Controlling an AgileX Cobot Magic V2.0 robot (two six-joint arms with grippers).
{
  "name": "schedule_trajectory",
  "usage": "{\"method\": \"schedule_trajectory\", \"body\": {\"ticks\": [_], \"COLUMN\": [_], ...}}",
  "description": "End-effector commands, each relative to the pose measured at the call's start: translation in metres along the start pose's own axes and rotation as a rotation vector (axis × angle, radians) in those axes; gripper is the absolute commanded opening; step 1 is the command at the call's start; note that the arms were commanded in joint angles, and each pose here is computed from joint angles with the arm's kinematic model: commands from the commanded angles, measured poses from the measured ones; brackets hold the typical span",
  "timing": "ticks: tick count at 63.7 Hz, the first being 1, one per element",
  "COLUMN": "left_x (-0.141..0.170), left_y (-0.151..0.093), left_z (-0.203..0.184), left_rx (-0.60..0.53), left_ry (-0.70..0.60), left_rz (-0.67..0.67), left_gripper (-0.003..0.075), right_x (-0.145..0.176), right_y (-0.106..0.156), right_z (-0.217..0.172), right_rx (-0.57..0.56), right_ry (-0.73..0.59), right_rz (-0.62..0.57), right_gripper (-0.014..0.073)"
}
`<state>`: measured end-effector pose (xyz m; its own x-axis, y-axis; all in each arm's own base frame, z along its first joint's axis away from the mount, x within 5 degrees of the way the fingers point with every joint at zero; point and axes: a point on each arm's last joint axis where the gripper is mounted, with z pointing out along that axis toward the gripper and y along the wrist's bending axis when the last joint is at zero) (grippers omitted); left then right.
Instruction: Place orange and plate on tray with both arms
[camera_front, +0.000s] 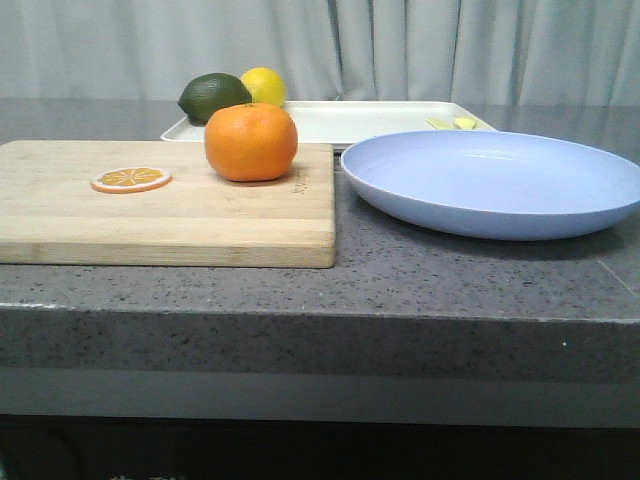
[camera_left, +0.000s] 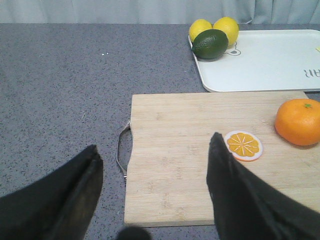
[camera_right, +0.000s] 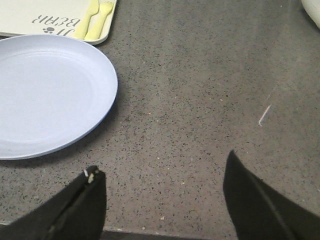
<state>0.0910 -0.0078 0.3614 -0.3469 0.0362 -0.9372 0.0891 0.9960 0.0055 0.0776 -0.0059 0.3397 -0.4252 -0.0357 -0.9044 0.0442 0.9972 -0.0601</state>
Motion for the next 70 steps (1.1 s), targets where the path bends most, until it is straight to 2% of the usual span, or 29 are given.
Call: {"method": "schedule_trajectory", "body": {"ticks": [1,12,34,47,59,70], "left_x": [-0.015,-0.015,-0.03,-0.047,-0.055,-0.058], "left_y": [0.0,-0.004,-0.037,-0.067,-0.104,-0.135], "left_z": [-0.002,0.0,0.03,0.063,0.108,0.15], "left_rx": [0.002,0.043,0.271,0.365,0.419,0.448], "left_ry": [-0.087,-0.082,-0.009,0.03,0.119,0.193], "left_rz": [-0.009,0.002,0.136,0.211,0.31,0.348], "left_gripper": [0.0483,0.0483,0.0491,0.0592,0.0608,0.061], "right_x": [-0.013,-0.012,-0.012,-0.012,-0.012,-0.012], "right_y": [-0.002,-0.002,-0.002,-0.002,-0.002,-0.002], "right_z": [-0.001,-0.001,-0.001,-0.001,-0.001,-0.001], "right_rx": [0.017,0.017,0.017,0.017,0.017,0.017], "right_ry": [-0.07,-0.065,-0.066,-0.066,-0.066,-0.066], "right_rz": [-0.021,-0.021,-0.021,-0.021,-0.021,-0.021], "right_gripper": [0.0531,0.0531,0.0531,0.0531,0.0531,0.0531]}}
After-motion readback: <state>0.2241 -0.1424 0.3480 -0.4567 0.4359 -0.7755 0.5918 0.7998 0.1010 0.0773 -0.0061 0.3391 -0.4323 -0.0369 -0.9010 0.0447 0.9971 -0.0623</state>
